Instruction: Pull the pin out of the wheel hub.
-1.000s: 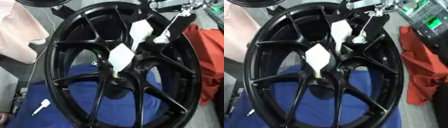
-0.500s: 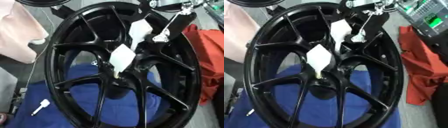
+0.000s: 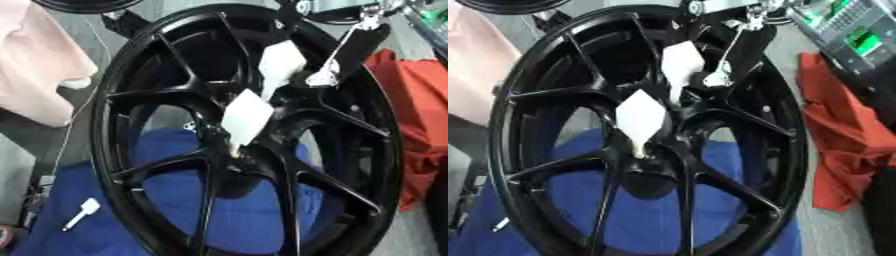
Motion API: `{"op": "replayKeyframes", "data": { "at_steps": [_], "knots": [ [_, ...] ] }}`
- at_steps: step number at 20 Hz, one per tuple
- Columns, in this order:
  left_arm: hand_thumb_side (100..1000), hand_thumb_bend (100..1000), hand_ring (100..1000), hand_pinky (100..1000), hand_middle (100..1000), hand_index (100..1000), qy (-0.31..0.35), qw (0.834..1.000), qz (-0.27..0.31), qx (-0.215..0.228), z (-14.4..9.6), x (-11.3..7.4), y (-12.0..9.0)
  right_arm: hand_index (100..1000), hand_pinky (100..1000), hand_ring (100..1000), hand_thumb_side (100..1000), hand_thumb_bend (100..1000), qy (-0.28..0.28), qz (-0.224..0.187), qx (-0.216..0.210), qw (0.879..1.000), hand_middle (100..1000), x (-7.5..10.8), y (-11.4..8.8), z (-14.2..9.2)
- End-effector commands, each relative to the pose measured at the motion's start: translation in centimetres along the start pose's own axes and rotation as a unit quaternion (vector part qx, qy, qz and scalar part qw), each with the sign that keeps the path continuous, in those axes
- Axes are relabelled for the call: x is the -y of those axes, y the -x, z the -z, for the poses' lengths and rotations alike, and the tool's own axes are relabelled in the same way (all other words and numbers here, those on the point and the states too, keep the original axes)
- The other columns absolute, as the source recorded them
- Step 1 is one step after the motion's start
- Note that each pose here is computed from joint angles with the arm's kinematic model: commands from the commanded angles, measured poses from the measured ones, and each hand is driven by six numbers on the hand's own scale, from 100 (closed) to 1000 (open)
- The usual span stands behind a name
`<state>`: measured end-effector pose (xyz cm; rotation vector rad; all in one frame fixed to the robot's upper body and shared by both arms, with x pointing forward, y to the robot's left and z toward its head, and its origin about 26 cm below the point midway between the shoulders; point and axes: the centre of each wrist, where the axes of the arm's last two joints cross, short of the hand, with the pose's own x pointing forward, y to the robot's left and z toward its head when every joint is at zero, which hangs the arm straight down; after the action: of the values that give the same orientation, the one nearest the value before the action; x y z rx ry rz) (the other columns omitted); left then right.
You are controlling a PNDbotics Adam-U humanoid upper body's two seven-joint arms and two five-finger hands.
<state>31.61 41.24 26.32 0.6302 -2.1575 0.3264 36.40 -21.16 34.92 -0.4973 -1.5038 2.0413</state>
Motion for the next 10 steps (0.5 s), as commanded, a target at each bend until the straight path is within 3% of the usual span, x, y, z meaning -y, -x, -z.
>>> {"op": "replayKeyframes", "data": {
  "at_steps": [1, 5, 10],
  "knots": [
    [772, 135, 638, 719, 578, 808, -0.008, 1.000, 0.005, 0.017, 0.71, -0.63, -1.01, 584, 837, 718, 135, 176, 0.014, -0.001, 0.000, 1.000, 462, 0.76, -0.06, -0.56],
    [771, 135, 638, 719, 578, 808, -0.010, 1.000, 0.005, 0.018, 0.73, -0.70, -1.02, 510, 824, 687, 100, 100, 0.024, 0.008, -0.001, 1.000, 422, 0.74, -0.01, -0.58],
    [769, 135, 638, 720, 578, 808, -0.013, 1.000, 0.006, 0.017, 0.73, -0.81, -0.96, 400, 775, 611, 100, 100, 0.042, 0.031, -0.003, 0.999, 341, 0.79, 0.06, -0.57]
  ]
}}
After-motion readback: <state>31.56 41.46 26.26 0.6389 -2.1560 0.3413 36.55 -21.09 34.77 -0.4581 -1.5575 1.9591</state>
